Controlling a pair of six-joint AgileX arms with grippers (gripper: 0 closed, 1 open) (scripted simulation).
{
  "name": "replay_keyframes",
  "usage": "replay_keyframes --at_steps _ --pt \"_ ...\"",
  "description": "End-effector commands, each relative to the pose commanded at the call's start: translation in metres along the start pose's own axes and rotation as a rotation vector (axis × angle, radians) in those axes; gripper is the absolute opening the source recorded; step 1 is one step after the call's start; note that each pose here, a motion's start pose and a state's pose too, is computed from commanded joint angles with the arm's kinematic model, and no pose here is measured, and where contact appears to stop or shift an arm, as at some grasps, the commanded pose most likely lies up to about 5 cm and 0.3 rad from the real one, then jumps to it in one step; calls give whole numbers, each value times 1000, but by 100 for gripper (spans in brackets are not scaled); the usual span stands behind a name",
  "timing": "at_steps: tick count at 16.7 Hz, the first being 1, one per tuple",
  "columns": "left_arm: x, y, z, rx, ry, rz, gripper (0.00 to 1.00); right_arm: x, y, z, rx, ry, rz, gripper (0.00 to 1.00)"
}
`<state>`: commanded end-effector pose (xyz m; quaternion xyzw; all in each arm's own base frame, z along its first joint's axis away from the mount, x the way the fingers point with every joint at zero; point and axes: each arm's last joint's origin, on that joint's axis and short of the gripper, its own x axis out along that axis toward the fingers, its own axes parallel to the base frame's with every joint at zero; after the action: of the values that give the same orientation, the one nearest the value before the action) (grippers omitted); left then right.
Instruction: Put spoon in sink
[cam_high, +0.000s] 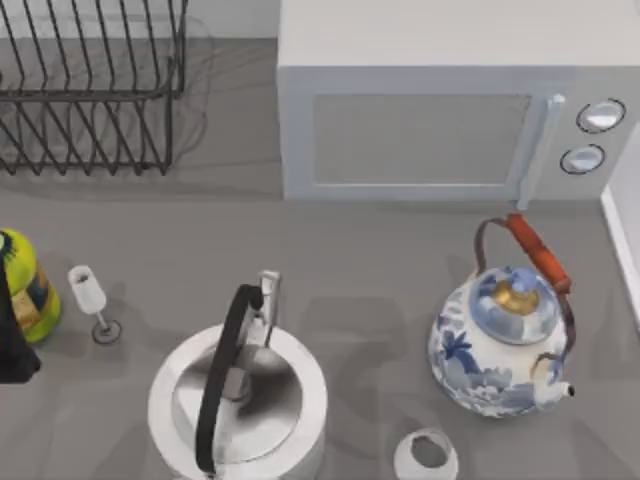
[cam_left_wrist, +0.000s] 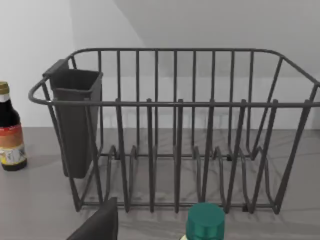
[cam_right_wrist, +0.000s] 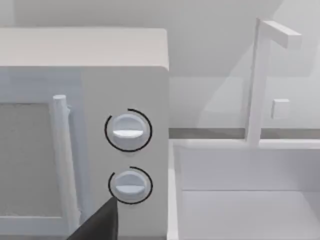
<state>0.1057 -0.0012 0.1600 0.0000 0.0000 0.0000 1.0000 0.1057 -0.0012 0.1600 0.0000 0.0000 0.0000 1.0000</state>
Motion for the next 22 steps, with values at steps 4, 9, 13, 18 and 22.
replay_keyframes --at_steps 4,9,13,18,22 --pt "0 0 0 0 0 0 100 0 -2 5 -6 33 -20 100" --pt "0 0 0 0 0 0 100 10 -15 30 -22 318 -122 100" --pt "0 0 0 0 0 0 100 34 -37 41 21 725 -211 100" --pt "0 0 0 0 0 0 100 69 -78 39 158 1211 -274 100" --pt "0 0 0 0 0 0 100 87 -108 36 262 1429 -290 100"
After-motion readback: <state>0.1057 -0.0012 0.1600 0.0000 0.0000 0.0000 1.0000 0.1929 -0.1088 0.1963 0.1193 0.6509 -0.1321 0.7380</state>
